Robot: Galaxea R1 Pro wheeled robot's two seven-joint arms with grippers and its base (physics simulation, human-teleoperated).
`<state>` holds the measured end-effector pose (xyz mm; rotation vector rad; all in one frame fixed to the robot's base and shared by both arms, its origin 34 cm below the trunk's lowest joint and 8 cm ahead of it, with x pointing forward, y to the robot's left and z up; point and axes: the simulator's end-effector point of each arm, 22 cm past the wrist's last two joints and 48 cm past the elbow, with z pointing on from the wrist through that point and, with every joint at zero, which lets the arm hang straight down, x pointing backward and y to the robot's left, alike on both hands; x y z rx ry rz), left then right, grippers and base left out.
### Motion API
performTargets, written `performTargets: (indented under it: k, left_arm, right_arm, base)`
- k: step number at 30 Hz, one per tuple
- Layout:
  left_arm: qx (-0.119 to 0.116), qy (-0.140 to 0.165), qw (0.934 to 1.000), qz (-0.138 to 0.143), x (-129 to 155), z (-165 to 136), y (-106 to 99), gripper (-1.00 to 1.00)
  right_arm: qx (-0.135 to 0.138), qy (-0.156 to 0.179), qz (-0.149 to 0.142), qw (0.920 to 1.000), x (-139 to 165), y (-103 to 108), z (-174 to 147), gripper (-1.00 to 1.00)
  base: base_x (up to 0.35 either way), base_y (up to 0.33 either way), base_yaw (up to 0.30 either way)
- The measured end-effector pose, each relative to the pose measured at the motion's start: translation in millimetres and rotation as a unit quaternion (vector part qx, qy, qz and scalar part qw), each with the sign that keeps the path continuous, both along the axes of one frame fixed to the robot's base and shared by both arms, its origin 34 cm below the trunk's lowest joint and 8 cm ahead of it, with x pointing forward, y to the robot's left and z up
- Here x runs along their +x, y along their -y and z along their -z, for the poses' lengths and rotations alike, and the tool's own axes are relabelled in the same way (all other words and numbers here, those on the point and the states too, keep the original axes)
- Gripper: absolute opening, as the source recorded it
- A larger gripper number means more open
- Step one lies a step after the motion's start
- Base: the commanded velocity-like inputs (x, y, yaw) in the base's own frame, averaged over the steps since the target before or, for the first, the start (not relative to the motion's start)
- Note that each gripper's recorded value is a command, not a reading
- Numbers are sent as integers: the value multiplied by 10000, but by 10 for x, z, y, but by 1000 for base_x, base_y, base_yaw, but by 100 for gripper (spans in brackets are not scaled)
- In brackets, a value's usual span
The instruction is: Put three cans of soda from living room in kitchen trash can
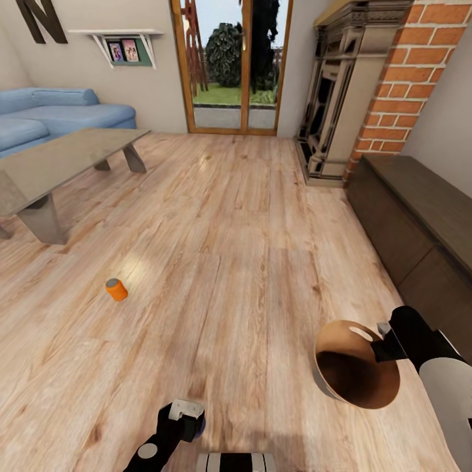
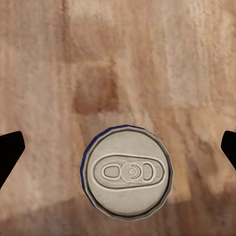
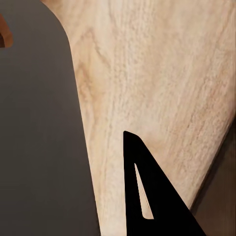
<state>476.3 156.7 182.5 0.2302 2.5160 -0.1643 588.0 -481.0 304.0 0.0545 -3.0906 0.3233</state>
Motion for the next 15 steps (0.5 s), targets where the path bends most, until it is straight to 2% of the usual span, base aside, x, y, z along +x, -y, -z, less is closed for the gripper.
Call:
performTargets:
  k: [6,15]
  left_arm:
    - [10,-129,9999,-6,-84,106,-5,100]
    - [2,-116,9999,-2,-74,99,-1,100]
  right_arm:
    - [29,-118,16,9999,-49,-13,133,-100]
    - [21,-114,2,9999,-45,-11,131,-100]
  base:
    - [0,0,0]
    - [0,0,0]
